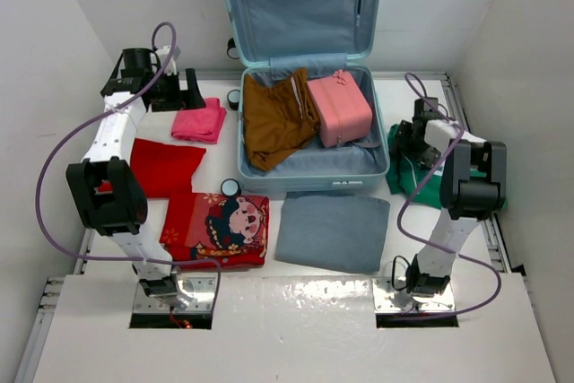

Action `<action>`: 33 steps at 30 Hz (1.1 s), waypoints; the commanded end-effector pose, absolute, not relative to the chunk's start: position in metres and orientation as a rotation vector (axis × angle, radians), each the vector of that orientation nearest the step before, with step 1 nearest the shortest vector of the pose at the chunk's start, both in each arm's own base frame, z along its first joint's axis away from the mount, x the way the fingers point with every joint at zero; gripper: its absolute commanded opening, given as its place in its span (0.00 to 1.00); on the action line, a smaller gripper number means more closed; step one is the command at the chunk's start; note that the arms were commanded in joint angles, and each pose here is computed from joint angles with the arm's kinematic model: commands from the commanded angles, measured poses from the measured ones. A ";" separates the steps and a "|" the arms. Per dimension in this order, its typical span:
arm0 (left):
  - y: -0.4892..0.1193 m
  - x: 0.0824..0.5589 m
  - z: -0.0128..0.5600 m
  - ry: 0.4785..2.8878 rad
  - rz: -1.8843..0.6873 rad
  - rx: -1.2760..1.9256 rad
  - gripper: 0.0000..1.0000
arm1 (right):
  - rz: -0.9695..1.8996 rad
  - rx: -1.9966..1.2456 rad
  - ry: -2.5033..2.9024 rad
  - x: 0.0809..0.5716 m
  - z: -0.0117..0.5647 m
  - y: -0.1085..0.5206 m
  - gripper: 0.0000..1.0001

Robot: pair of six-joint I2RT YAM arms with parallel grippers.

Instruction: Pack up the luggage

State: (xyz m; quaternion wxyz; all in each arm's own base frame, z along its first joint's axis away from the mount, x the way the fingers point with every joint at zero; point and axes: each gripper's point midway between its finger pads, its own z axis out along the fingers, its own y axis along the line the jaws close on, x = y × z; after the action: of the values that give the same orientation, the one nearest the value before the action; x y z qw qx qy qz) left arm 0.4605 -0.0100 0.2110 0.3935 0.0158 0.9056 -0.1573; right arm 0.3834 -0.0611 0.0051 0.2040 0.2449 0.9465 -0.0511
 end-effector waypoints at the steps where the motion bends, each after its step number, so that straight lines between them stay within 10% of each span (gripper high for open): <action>1: 0.003 0.469 0.233 2.243 -0.365 0.019 1.00 | -0.193 0.670 2.697 0.378 -0.014 -0.050 0.94; 3: 0.007 0.469 0.233 2.242 -0.360 0.009 1.00 | -0.216 0.664 2.727 0.370 -0.018 -0.051 0.90; 7: 0.014 0.471 0.226 2.262 -0.350 -0.012 1.00 | -0.208 0.663 2.755 0.359 -0.024 -0.052 0.40; 13: 0.020 0.474 0.224 2.269 -0.341 -0.039 1.00 | -0.125 0.700 2.765 0.347 -0.010 -0.072 0.00; 20: 0.012 0.475 0.218 2.281 -0.402 -0.044 1.00 | 0.575 0.537 2.480 0.383 0.110 -0.039 0.00; 33: 0.009 0.470 0.207 2.305 -0.428 -0.045 1.00 | 0.917 -0.031 2.247 0.389 0.220 0.129 0.00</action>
State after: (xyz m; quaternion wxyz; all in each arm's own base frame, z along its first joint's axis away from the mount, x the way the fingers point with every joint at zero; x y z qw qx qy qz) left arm 0.4685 0.0053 0.1990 0.3783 -0.0127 0.9106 -0.1659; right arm 0.3797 0.0792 0.1921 0.3370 0.0298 0.8956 0.2888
